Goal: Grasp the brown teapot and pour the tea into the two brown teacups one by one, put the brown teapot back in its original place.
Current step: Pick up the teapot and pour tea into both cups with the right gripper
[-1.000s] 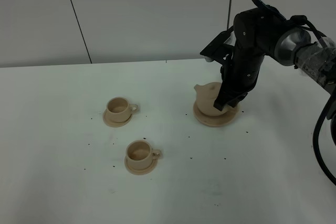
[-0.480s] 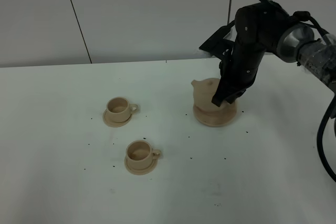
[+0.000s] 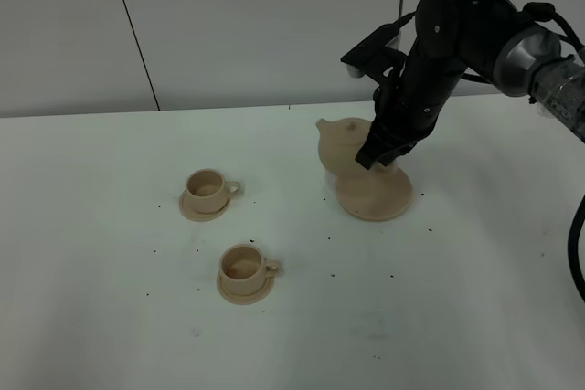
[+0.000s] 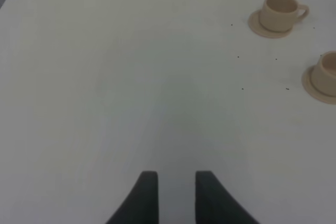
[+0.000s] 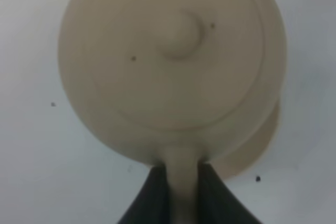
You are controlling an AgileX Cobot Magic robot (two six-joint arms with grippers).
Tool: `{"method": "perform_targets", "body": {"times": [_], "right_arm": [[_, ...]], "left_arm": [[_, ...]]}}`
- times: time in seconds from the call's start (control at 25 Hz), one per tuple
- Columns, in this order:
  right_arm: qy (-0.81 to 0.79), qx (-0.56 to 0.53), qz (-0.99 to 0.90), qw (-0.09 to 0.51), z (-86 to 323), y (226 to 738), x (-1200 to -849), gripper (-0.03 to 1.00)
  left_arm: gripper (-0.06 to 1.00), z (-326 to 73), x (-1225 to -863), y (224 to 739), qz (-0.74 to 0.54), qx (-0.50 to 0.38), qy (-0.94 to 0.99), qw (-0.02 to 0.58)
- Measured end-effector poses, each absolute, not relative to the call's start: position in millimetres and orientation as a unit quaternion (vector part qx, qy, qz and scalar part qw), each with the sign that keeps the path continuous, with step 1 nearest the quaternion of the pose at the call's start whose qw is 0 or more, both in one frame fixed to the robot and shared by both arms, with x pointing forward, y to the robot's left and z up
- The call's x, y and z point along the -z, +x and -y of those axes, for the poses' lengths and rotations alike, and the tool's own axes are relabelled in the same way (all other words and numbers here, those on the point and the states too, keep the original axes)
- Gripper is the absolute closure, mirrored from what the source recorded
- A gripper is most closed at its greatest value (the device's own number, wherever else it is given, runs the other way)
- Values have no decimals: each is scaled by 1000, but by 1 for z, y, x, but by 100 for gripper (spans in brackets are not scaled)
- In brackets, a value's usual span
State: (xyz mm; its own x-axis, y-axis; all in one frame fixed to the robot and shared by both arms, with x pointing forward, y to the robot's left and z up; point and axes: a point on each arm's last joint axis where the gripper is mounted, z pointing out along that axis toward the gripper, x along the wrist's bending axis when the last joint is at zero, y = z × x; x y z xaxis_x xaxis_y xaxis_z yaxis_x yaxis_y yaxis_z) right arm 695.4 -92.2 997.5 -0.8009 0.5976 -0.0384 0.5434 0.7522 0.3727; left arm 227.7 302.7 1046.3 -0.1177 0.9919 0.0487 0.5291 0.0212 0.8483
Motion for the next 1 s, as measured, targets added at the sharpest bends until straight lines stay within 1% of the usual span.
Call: {"method": "perform_targets", "body": {"times": [0.16,0.44,0.8,1.0], "right_arm": [[295,-208,-930,74,87,693,-1008,88],[276,-246,-927,64,78,691,-1012,88],[228,-252,-933,117,40,680,-1014,88],[202,-236,-940,143,19,673,-1006,88]], "left_arm": [[70,-303,-1046,228,-645,-377,589,307],[70,-303,-1046,228,-645,-377,589,307],[70,-303,-1046,228,-647,-377,588,307],[70,-303,-1046,228,-647,-377,588,307]]}}
